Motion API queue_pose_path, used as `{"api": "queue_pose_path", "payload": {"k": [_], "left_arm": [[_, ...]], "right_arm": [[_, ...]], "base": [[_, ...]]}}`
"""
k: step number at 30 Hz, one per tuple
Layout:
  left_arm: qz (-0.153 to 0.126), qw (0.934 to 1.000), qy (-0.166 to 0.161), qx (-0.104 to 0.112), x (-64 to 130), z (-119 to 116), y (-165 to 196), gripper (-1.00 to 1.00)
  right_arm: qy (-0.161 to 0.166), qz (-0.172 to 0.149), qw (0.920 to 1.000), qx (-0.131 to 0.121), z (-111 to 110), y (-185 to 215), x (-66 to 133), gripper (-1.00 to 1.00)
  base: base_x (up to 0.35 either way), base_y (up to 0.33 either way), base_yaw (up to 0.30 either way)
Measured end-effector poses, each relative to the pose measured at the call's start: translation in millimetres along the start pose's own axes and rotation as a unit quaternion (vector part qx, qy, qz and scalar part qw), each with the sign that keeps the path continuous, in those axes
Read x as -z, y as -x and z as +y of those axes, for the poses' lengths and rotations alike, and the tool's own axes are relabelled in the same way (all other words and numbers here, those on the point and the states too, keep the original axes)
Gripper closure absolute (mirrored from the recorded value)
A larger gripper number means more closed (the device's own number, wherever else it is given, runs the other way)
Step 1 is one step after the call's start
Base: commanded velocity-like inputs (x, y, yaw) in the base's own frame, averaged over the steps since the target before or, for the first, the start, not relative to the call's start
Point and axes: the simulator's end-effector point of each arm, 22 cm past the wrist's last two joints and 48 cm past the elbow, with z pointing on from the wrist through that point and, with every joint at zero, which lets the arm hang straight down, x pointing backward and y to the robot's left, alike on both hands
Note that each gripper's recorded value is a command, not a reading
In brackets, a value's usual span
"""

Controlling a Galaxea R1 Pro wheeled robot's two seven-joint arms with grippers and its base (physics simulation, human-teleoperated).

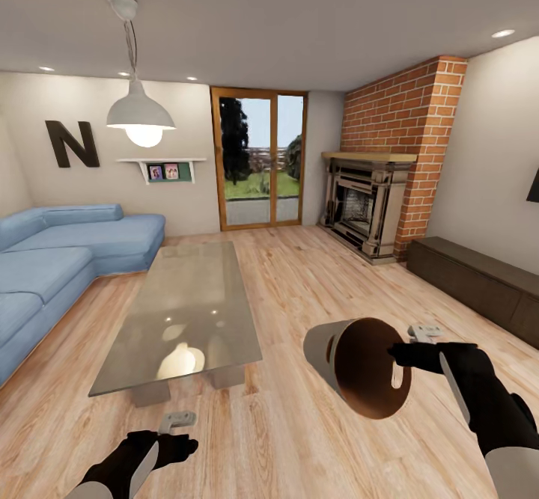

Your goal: Put the three can of soda from the living room inside the tash can in the kitchen.

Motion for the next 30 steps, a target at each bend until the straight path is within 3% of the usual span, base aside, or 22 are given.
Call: {"api": "queue_pose_path", "payload": {"k": [3,6,30], "left_arm": [[-0.001,1.0,0.001,0.0,-0.1,0.6,0.1,-1.0],[-0.002,1.0,0.002,-0.001,-0.1,1.0,0.5,-1.0],[-0.003,1.0,0.003,0.0,-0.3,1.2,0.2,-1.0]], "right_arm": [[-0.017,0.002,0.9998,0.014,-8.2,-0.7,0.2,1.0],[-0.004,0.0,1.0,0.003,-2.0,0.0,0.1,1.0],[-0.01,0.003,0.9999,0.011,-3.3,-1.5,-0.7,1.0]], "base": [[0.0,0.0,0.0],[0.0,0.0,0.0],[0.0,0.0,0.0]]}}
